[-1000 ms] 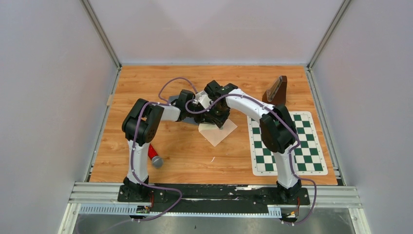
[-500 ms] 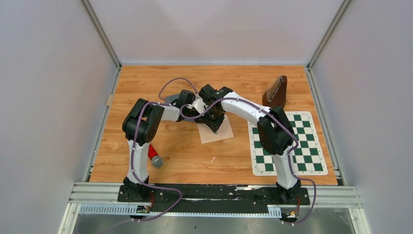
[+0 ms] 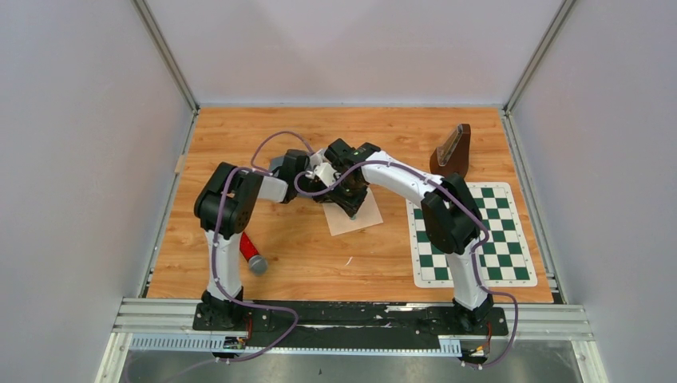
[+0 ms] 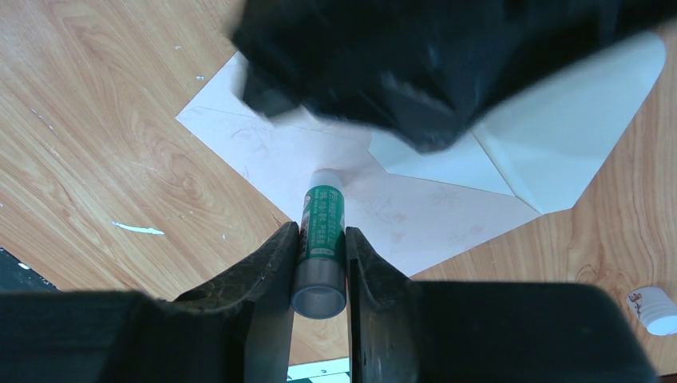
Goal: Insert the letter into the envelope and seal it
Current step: Paint the envelope at the center of the board.
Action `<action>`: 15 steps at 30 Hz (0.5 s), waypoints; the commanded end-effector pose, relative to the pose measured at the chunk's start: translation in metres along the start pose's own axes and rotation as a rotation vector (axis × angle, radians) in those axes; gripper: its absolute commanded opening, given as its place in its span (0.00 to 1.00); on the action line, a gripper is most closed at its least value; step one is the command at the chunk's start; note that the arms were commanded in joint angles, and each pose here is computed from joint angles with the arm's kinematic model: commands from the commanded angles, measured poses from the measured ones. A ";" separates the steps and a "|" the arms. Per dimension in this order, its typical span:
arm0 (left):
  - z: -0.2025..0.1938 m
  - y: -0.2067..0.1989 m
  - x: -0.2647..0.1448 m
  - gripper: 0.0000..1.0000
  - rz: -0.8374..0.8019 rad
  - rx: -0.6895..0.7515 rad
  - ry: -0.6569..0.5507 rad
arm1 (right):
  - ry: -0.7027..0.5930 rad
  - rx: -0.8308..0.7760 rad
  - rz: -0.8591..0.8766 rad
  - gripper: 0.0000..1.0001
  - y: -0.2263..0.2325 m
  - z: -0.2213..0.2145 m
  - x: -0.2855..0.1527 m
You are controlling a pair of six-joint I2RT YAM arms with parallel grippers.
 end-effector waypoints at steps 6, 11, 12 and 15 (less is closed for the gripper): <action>0.003 -0.016 -0.074 0.10 -0.126 0.021 -0.056 | -0.018 0.035 0.001 0.00 -0.003 0.003 0.003; -0.007 0.001 -0.066 0.03 -0.091 -0.015 0.028 | -0.029 0.035 -0.012 0.00 -0.008 0.007 0.002; -0.007 0.001 -0.064 0.02 -0.084 -0.027 0.047 | -0.029 0.035 -0.013 0.00 -0.008 0.007 0.002; -0.014 0.006 -0.051 0.01 -0.060 -0.036 0.109 | -0.025 0.038 -0.016 0.00 -0.009 0.005 0.001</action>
Point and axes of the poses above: each gripper's point midway between its finger pads, its own x axis out along the fingers, its own y axis along the line the jaws close on, z = x × y, the point moved 8 cm from there along -x, back along the fingers, and after that the axes turned 2 degrees about x, right-handed, at the moved point
